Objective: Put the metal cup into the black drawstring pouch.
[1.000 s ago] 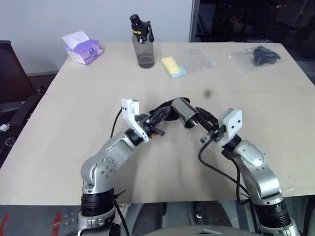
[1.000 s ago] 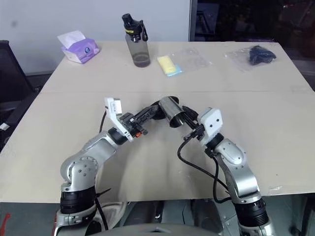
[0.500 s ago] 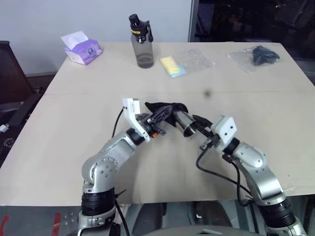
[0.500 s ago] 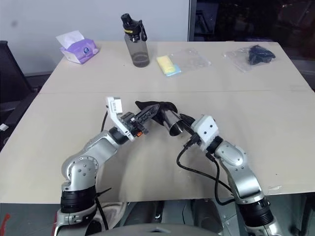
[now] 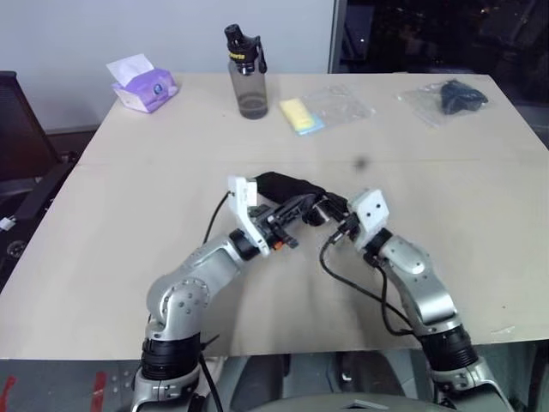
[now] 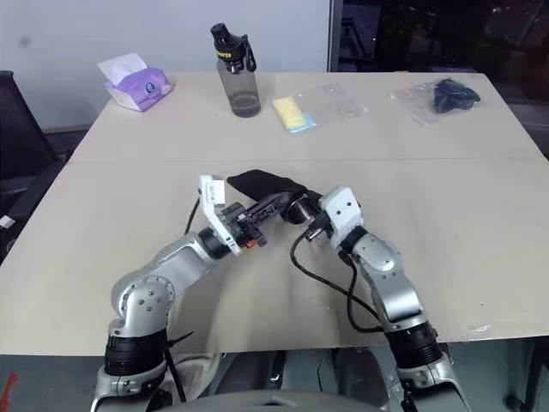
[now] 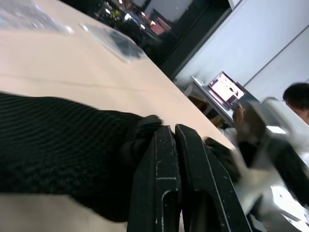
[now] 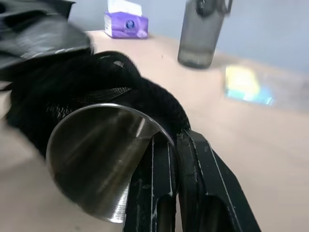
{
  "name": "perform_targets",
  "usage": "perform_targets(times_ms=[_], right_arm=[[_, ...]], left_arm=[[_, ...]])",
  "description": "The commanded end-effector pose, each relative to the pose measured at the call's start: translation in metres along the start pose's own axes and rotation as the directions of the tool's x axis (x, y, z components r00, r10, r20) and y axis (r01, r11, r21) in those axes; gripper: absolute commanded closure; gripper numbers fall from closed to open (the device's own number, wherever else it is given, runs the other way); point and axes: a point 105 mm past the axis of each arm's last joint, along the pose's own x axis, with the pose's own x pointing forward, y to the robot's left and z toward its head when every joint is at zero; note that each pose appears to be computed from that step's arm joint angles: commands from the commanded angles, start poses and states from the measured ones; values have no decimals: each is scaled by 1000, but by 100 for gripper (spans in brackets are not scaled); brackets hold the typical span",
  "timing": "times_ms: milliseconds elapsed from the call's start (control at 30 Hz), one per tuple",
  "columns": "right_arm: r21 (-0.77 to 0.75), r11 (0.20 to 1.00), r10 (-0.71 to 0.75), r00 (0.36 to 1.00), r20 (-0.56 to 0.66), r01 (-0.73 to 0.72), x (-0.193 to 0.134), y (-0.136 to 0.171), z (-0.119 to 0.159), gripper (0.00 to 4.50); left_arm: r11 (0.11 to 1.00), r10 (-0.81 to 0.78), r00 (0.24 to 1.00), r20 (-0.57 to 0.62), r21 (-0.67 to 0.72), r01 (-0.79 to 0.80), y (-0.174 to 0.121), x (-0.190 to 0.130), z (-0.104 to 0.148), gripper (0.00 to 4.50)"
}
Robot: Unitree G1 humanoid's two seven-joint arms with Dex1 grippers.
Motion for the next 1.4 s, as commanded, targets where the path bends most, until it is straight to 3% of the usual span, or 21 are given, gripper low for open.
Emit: perform_targets(times_ms=[33,167,267,367,467,533,567,600,667,767,900,1100,1300,1400], right_arm=[[204,974,-103,995,8,99,6,-15,13,440],[404,903,-136,989,-50,144,12,-17,9,440],[647,731,-214,973,-83,217,16,-28,10,440],[784,581,-246,965,-88,219,17,-32,16,440],[894,400,-276,957,-92,201,16,-36,20,355],[889,417,-262,962,-81,188,15,-35,25,286],[861,463,-287,955,-80,211,13,-40,27,259],[811,532,-315,946,-77,243,11,-46,29,239],[594,759,-289,955,-59,267,6,-48,33,149],[412,891,-186,981,-54,191,-6,-40,35,16],[138,990,20,995,-96,-7,-33,-32,39,16],[2,978,208,968,-141,-210,-64,-35,60,16],[-202,952,228,973,-27,-228,-48,-30,101,16],[-236,938,257,966,-11,-252,-37,-19,103,16]], left_arm=[[996,-92,996,15,24,91,-22,2,4,450],[996,-90,996,21,23,89,-21,3,5,450],[996,-86,996,24,25,85,-20,2,5,450],[997,-78,997,27,25,77,-18,2,6,450],[997,-75,997,25,27,74,-17,2,5,450],[997,-66,997,31,28,65,-14,3,7,450],[998,-59,998,33,33,58,-12,4,8,450],[998,-54,998,35,35,53,-10,5,9,450],[999,-43,998,46,35,41,-7,5,11,450],[999,-12,998,58,44,9,-1,5,15,450],[997,47,996,77,52,-51,12,8,17,450],[998,30,995,92,44,-34,11,14,19,450],[999,12,995,104,36,-16,7,16,20,450],[999,10,995,101,33,-13,6,17,18,450]])
